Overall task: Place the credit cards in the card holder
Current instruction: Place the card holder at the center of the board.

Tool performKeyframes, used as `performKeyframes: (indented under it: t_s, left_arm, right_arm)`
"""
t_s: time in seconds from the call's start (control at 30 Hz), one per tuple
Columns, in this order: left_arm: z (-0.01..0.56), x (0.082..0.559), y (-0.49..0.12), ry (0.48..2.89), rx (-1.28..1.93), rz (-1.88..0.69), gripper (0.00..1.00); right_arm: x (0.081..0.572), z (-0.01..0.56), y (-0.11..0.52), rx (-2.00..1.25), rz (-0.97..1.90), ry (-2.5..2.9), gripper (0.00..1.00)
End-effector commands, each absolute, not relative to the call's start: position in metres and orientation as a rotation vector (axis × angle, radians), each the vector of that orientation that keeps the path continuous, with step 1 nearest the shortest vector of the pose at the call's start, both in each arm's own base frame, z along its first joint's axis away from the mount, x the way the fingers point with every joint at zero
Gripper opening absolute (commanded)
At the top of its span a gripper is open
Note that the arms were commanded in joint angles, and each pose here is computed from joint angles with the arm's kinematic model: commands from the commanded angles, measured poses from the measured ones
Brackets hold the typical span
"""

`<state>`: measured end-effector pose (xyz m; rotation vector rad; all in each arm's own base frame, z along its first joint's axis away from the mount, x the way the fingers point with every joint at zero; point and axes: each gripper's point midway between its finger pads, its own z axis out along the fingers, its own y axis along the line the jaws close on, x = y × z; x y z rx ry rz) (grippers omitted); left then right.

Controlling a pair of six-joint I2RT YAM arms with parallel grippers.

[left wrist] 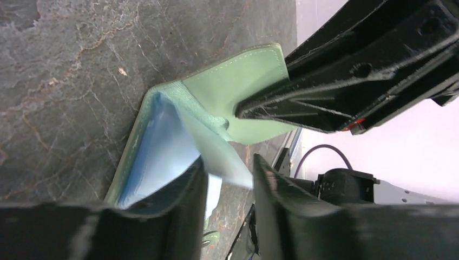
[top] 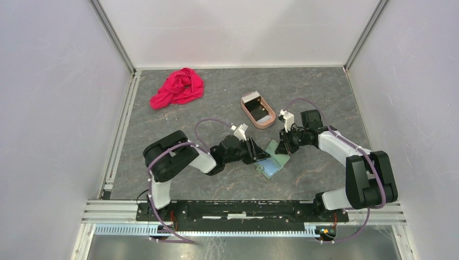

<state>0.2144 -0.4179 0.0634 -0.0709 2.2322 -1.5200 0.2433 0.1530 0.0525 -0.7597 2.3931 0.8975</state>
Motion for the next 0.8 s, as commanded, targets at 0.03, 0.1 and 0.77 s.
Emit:
performKeyframes:
  t_s: [0.03, 0.1, 0.77]
  left_arm:
    - [0.075, 0.222, -0.438, 2.193, -0.089, -1.594, 0.35]
    - [0.077, 0.225, -0.444, 2.182, -0.084, -1.609, 0.34]
    - [0.071, 0.244, -0.460, 2.168, -0.171, -1.613, 0.39]
  right_arm:
    - [0.247, 0.054, 0.151, -0.782, 0.899, 2.385, 0.25]
    - [0.248, 0.054, 0.149, -0.782, 0.895, 2.385, 0.30]
    - [0.286, 0.086, 0.121, -0.881, 0.686, 2.229, 0.60]
